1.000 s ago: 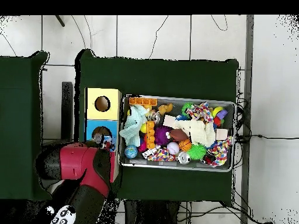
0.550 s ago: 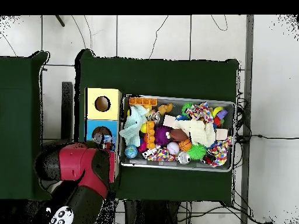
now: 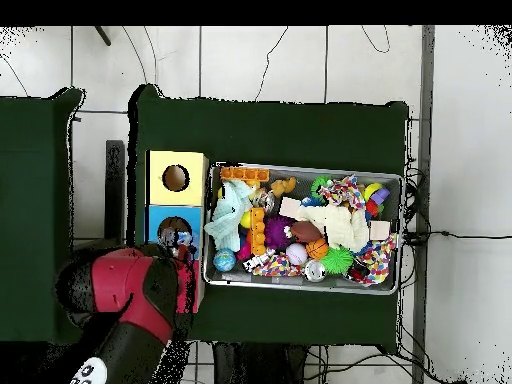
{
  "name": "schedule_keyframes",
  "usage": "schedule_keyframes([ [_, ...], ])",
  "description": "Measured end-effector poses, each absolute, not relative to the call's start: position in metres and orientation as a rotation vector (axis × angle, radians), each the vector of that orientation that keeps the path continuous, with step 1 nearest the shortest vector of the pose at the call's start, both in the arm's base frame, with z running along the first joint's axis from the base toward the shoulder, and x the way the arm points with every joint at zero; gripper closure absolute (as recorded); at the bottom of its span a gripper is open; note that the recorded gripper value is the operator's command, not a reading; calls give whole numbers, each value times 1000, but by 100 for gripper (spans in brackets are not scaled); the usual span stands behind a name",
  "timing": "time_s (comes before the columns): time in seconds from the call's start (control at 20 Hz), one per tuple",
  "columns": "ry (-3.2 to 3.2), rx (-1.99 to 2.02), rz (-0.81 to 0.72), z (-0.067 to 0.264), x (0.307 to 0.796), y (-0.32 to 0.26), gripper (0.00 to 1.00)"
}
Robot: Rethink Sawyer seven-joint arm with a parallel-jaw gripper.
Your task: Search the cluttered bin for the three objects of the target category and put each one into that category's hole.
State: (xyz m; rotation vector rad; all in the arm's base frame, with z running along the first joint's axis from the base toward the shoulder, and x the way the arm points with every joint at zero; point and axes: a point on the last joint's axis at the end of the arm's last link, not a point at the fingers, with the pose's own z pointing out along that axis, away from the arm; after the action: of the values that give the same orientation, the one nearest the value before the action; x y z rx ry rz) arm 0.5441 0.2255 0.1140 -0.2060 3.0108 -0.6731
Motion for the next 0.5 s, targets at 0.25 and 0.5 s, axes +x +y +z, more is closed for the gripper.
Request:
schedule_keyframes([
  [0.25,2980,-254,-738,111,542,231,100],
  [0.5,2965,-275,-771,109,543,233,0],
])
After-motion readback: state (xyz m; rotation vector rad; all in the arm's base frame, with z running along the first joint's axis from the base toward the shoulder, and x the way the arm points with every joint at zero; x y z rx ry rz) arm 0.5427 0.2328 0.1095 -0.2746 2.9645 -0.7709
